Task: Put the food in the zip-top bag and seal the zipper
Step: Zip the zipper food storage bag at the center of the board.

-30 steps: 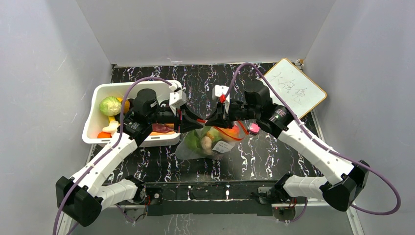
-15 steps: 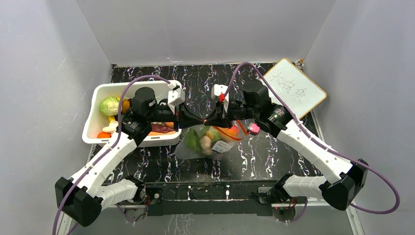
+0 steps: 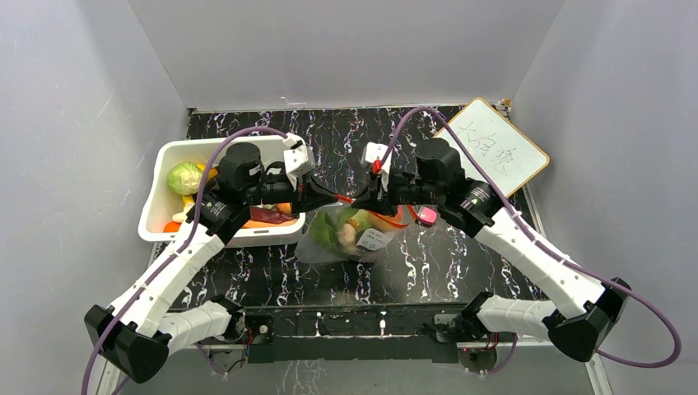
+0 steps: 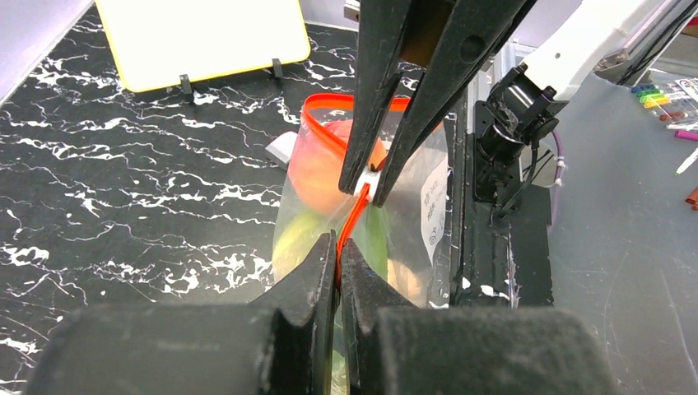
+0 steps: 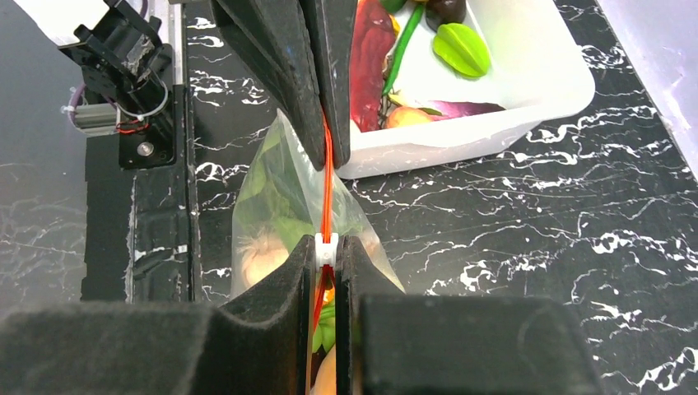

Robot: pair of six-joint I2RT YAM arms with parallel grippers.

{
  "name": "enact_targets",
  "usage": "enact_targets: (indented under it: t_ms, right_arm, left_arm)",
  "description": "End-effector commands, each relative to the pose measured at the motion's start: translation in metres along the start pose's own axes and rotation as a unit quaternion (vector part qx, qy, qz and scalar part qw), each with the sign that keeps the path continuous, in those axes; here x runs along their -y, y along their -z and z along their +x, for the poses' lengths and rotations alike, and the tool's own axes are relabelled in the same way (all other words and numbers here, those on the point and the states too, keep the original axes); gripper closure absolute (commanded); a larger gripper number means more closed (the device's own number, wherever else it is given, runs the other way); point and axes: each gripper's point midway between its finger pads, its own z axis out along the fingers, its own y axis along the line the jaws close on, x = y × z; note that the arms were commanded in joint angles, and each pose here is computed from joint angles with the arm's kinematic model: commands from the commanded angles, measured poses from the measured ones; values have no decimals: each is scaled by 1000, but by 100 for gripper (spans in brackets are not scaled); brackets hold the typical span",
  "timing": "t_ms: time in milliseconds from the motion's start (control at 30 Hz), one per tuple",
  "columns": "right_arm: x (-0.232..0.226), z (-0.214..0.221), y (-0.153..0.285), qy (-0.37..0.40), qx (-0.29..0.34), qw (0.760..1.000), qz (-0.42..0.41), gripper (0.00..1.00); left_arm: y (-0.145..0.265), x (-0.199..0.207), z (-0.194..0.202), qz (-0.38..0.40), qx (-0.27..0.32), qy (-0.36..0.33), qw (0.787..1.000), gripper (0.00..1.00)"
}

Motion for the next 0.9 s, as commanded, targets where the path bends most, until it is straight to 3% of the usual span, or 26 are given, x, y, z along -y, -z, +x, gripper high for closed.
enact_targets:
  t_ms: [0, 533, 733, 867]
  right_arm:
    - [2, 3, 28, 6, -14, 999, 50, 100]
    - [9, 19, 65, 9, -64, 990, 126, 100]
    - [2, 3, 70, 25, -32, 992, 118, 100]
    - [-12, -15, 58, 39, 18, 997, 63, 100]
  left_arm:
    - [13, -15, -13, -54, -5, -25, 998, 100]
    - [16, -23, -11, -77, -24, -16, 997, 100]
    - [15, -15, -20, -55, -6, -26, 998, 100]
    - [10, 3, -34, 8, 23, -52, 998, 64]
